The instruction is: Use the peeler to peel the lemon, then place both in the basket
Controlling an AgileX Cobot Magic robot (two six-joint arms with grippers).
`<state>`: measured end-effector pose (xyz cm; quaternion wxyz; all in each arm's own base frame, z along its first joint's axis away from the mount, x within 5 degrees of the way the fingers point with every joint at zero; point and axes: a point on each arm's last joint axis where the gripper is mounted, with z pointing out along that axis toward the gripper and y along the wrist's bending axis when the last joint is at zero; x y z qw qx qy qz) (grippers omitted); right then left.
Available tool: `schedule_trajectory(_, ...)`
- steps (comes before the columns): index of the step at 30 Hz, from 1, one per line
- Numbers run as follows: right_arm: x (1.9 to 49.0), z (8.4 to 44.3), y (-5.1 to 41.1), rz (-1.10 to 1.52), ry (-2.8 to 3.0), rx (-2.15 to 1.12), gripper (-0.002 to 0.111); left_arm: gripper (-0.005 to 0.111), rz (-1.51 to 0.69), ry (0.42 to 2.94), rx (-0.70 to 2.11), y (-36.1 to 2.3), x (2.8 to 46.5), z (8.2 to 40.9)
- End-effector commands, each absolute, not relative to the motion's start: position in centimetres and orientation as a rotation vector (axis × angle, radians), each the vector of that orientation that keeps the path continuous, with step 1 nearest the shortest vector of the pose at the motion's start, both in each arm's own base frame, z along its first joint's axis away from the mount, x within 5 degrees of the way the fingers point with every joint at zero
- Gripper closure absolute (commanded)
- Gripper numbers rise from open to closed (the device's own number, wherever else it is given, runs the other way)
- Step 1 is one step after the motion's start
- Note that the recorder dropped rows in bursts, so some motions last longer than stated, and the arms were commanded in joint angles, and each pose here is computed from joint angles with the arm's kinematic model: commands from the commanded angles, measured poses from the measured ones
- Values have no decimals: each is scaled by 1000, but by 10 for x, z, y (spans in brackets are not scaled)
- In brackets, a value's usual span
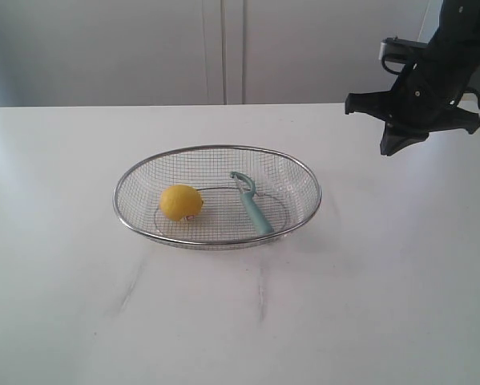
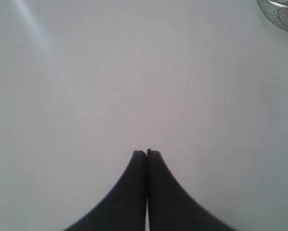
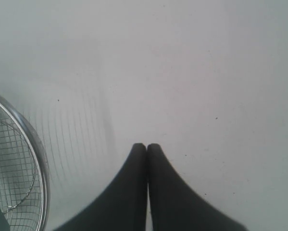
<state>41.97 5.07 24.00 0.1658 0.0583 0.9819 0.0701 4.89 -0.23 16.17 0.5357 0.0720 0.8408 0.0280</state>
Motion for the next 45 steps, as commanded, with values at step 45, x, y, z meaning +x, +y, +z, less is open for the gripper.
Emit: schedule_trajectory(45, 294, 452, 34, 214, 2195, 47, 108, 107, 68, 2000, 168, -2, 49, 160)
